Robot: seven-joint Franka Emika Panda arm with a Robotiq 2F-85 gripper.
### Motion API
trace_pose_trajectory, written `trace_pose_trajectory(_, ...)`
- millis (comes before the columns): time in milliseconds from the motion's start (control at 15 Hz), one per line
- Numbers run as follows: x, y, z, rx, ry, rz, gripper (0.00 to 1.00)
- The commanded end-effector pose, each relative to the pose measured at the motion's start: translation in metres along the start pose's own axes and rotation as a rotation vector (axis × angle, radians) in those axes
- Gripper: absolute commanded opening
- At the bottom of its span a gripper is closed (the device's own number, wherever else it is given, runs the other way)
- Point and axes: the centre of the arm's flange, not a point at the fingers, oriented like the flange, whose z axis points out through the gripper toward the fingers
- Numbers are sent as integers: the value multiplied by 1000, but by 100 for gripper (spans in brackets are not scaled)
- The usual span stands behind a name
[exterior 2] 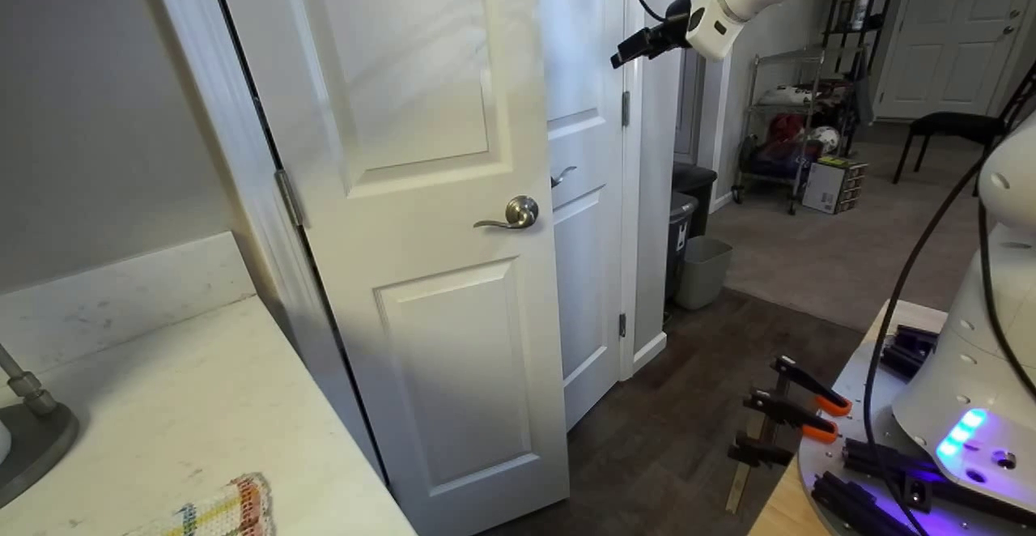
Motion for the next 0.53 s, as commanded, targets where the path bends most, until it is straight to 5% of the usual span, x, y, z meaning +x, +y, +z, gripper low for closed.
trace_pose_trajectory(0,19,6,2,65,-47,180,100)
trace_pose_trajectory(267,10,-3,16,149,-55,374,100)
trace_pose_trajectory(467,4,7,28,118,-59,479,100)
